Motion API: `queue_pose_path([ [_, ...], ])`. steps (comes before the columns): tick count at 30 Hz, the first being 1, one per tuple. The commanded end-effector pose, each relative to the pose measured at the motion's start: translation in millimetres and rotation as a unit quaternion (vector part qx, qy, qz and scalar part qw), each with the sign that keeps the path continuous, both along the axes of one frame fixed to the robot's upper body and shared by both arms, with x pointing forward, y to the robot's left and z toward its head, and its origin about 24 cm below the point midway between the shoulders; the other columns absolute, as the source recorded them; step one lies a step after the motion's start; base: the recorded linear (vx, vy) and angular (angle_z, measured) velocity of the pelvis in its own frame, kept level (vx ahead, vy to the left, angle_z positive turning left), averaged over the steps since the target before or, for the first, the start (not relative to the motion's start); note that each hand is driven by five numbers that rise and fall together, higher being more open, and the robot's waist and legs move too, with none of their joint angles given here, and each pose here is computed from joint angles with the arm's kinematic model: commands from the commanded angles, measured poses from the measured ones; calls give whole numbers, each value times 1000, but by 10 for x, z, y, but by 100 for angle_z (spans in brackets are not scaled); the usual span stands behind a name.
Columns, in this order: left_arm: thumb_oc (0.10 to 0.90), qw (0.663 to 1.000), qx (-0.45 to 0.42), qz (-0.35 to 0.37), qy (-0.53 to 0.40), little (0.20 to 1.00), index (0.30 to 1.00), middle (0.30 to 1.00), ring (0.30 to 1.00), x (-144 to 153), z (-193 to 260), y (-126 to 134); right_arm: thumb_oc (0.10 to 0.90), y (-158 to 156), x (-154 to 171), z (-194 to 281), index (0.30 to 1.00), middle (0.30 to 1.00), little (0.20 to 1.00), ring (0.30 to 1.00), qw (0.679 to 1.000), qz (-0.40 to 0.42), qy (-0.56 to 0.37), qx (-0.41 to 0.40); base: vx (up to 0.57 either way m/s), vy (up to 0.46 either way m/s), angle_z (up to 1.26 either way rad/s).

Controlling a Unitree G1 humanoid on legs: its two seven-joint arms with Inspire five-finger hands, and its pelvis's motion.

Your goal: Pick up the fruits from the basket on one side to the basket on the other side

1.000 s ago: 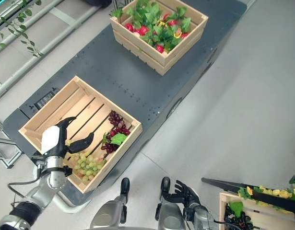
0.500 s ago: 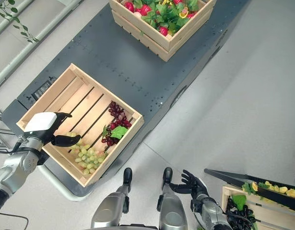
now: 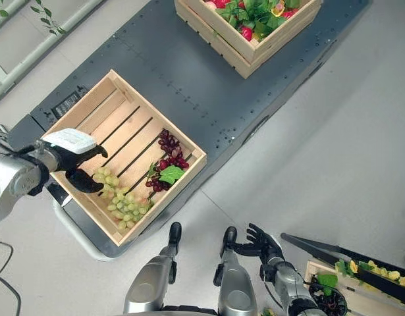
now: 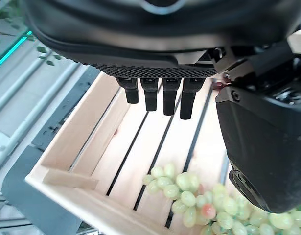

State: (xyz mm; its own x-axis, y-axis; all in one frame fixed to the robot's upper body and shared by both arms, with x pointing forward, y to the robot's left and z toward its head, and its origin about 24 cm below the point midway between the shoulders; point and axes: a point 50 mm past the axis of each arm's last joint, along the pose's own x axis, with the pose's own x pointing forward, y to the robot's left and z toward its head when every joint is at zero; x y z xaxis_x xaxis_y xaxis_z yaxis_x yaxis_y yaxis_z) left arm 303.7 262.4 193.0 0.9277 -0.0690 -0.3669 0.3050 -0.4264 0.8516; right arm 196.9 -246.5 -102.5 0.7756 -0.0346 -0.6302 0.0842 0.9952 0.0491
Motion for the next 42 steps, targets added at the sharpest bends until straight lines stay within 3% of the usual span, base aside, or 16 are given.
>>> queue_pose_path([
  [1,800,997,30,33,-64,900,900,900,900,-5,534,124,800,-134,-106,10,900,900,900,900,1000,-10,-11,1,-61,-111,6],
  [11,800,982,81,29,-166,900,900,900,900,105,809,196,800,-17,69,82,900,900,900,900,998,-12,-54,32,-44,-68,9],
  [29,800,967,147,92,-184,900,900,900,900,199,432,530,800,1,199,149,900,900,900,900,996,-30,-74,46,-5,-3,0],
  [42,800,962,172,85,-193,900,900,900,900,350,21,519,800,80,289,171,900,900,900,900,996,-18,-75,46,1,2,0],
])
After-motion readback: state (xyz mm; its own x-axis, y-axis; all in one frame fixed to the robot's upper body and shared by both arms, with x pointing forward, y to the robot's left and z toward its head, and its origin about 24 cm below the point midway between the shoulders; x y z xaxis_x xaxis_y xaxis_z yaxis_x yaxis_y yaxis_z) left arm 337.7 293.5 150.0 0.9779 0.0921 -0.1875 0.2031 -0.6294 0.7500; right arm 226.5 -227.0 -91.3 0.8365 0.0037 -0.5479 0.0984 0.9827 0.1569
